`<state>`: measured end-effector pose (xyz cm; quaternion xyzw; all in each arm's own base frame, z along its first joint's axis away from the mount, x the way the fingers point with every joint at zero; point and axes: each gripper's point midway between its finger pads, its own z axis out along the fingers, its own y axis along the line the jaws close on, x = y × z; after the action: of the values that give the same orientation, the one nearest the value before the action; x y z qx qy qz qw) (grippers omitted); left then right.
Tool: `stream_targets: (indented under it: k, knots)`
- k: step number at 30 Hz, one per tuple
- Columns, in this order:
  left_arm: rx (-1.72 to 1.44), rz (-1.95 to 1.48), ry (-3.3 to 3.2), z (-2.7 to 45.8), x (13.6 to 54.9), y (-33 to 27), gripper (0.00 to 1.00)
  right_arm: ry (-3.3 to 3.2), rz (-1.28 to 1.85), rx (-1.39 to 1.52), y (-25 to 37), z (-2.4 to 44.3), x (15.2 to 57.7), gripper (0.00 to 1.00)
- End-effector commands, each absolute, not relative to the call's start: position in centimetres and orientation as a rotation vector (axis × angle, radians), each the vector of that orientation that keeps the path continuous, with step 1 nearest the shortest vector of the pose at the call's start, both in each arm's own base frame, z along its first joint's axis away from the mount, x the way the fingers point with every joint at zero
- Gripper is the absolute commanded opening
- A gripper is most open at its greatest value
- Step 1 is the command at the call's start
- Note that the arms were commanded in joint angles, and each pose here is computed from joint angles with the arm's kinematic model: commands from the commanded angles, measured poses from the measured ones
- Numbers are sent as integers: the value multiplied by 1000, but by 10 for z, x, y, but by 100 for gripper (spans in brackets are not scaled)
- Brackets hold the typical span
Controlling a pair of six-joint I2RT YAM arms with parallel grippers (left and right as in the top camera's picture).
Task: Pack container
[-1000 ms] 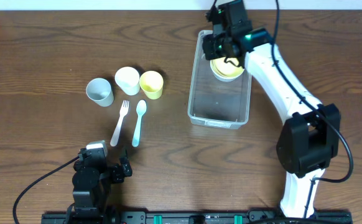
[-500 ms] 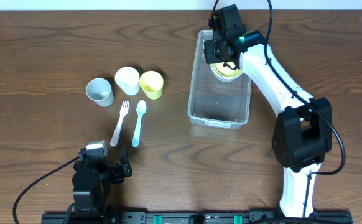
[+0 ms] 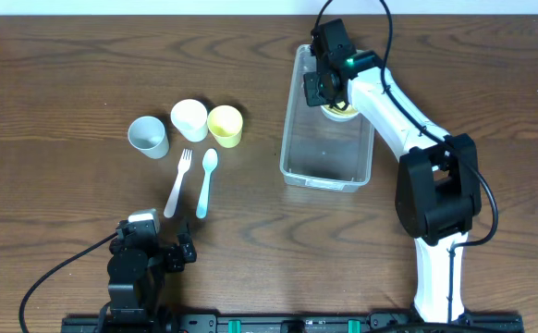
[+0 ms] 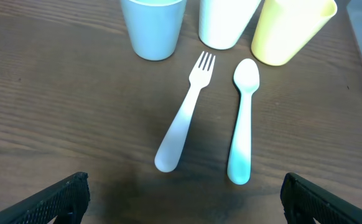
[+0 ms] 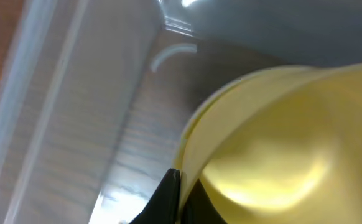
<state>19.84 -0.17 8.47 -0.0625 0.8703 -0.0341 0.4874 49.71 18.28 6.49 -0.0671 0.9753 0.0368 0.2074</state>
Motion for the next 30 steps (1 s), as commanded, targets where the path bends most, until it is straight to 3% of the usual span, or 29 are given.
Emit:
stream_targets:
  k: [1,6,10,12,14,18,22,25,30]
  knots:
    - [-145,-70,2119,82,199,0,98,2683,-50,-241,165,79,505,1]
    - [-145,-70,2119,82,199,0,98,2683,-94,-388,168,82,500,6]
    - [-145,-70,2119,82,199,0,98,2680,-99,-439,174,82,497,32]
    - [-145,-70,2119,82,199,0,98,2677,-98,-451,177,82,496,60]
    - [-145,-70,2119,82,199,0,98,2675,-96,-459,180,83,495,72]
    - [-145,-70,2119,82,199,0,98,2667,-84,-425,180,108,494,72]
    - [-145,-70,2119,82,199,0,98,2651,-12,-206,162,161,491,75]
    - [-145,-70,2119,82,199,0,98,2642,7,-22,126,196,484,82]
    - [-145,-70,2118,82,199,0,98,2682,-34,305,26,226,455,83]
